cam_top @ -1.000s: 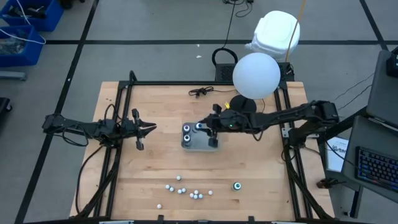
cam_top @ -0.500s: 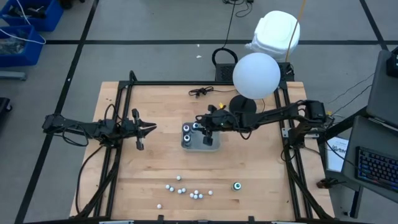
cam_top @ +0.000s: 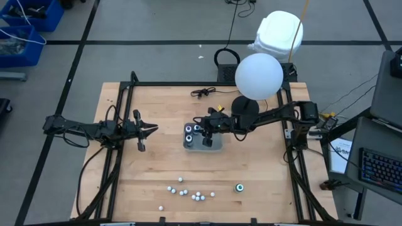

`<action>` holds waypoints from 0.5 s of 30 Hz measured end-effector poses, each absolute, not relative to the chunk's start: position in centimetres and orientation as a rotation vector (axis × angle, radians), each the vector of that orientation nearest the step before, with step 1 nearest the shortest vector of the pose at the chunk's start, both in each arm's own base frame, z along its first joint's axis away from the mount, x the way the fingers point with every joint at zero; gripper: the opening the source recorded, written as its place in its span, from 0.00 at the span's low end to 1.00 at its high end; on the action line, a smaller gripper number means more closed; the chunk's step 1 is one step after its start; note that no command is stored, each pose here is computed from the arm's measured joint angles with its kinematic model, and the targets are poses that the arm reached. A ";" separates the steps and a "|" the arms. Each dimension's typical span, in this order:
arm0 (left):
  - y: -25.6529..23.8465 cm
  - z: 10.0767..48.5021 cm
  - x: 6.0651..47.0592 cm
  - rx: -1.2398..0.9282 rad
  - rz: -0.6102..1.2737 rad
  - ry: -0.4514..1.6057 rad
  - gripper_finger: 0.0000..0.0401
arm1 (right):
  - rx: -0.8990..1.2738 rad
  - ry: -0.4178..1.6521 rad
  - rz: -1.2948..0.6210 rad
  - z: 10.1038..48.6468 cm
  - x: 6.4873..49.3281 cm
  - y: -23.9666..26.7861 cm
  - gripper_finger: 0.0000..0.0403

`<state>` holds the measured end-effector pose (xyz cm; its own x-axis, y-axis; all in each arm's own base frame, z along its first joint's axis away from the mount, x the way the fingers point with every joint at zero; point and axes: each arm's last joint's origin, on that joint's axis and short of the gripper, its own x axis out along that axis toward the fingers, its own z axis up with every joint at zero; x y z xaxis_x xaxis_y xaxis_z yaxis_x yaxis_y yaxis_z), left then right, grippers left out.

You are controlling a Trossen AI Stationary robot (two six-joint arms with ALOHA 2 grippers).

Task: Pick & Place food coloring
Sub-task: Put the large blue food coloring bottle into the gray bin

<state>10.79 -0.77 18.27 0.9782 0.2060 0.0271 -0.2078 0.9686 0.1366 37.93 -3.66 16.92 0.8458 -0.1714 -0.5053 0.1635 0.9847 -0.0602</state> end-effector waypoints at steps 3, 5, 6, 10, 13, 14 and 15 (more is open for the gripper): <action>-0.8 18.3 10.8 0.143 0.209 -0.012 0.13 | -0.017 0.533 -0.177 16.7 38.1 -3.7 0.30; -0.8 18.3 10.8 0.143 0.209 -0.012 0.13 | -0.024 0.529 -0.176 16.6 38.2 -3.7 0.30; -0.8 18.3 10.8 0.142 0.209 -0.013 0.13 | -0.025 0.532 -0.175 16.5 38.1 -3.7 0.30; -0.8 18.3 10.8 0.143 0.209 -0.012 0.13 | -0.026 0.522 -0.177 16.6 38.2 -3.7 0.30; -0.8 18.3 10.8 0.140 0.209 -0.013 0.13 | -0.033 0.509 -0.177 16.7 38.3 -3.7 0.33; -0.8 18.3 10.8 0.140 0.209 -0.013 0.13 | -0.032 0.503 -0.179 16.7 38.3 -3.8 0.34; -0.8 18.3 10.8 0.140 0.209 -0.013 0.13 | -0.031 0.496 -0.180 16.8 38.3 -3.8 0.36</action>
<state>10.79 -0.77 18.27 0.9782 0.2060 0.0271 -0.2078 0.9685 0.1374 38.33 -3.76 16.76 0.8639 -0.1797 -0.4705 0.1647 0.9836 -0.0732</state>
